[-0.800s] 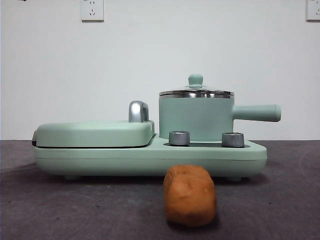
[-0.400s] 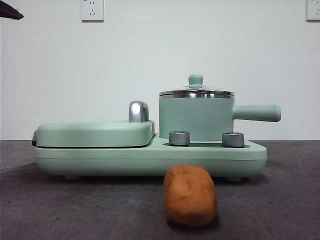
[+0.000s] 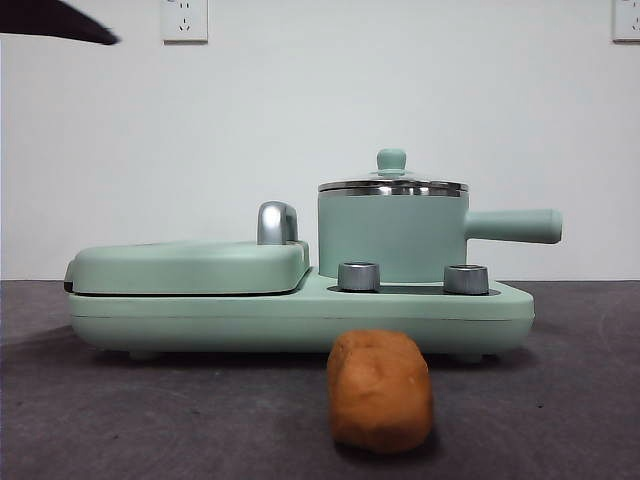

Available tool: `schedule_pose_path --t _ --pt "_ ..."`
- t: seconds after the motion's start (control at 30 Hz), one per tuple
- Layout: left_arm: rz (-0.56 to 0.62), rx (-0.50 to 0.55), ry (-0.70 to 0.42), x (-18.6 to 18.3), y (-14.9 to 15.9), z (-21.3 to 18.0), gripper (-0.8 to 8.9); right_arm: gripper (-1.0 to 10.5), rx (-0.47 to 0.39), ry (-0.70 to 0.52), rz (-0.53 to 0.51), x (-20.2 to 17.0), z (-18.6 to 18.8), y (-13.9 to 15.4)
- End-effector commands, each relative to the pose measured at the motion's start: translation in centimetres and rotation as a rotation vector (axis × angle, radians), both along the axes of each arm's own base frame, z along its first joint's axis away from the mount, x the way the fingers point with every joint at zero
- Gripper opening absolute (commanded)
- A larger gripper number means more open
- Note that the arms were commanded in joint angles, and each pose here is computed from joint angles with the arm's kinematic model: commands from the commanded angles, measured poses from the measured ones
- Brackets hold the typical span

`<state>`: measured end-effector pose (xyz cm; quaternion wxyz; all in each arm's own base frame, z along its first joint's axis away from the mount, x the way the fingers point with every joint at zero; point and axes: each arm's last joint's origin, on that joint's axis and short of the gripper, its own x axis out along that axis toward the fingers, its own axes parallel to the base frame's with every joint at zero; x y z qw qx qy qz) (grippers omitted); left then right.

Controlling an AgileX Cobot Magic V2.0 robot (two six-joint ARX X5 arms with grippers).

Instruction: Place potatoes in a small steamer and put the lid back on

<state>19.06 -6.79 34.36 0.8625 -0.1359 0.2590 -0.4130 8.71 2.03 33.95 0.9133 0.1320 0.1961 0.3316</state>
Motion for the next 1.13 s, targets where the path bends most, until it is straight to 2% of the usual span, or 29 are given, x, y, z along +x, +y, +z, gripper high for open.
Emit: schedule_pose_path --t 0.03,0.33,0.43,0.7,0.93,1.13 --pt "-0.036 0.046 -0.064 2.1 -1.4 1.6 5.31 5.2 -0.005 -0.020 0.000 0.0 0.4 0.0" --pt "-0.149 0.267 -0.093 9.3 -8.1 4.1 5.31 5.2 0.001 -0.015 -0.002 0.0 0.4 0.0" --pt "-0.163 0.305 -0.127 11.4 -10.4 4.2 5.31 5.2 0.001 -0.014 -0.002 0.0 0.4 0.0" --pt "-0.199 0.356 -0.195 15.8 -15.8 2.6 5.30 5.2 0.011 -0.008 -0.006 0.0 0.5 0.0" --pt "-0.168 0.381 -0.249 18.2 -19.7 -0.7 5.30 5.2 0.030 0.009 -0.013 0.0 0.5 0.0" --pt "-0.162 0.369 -0.240 19.5 -20.9 -3.0 5.21 5.2 0.030 0.009 -0.013 0.0 0.5 0.0"
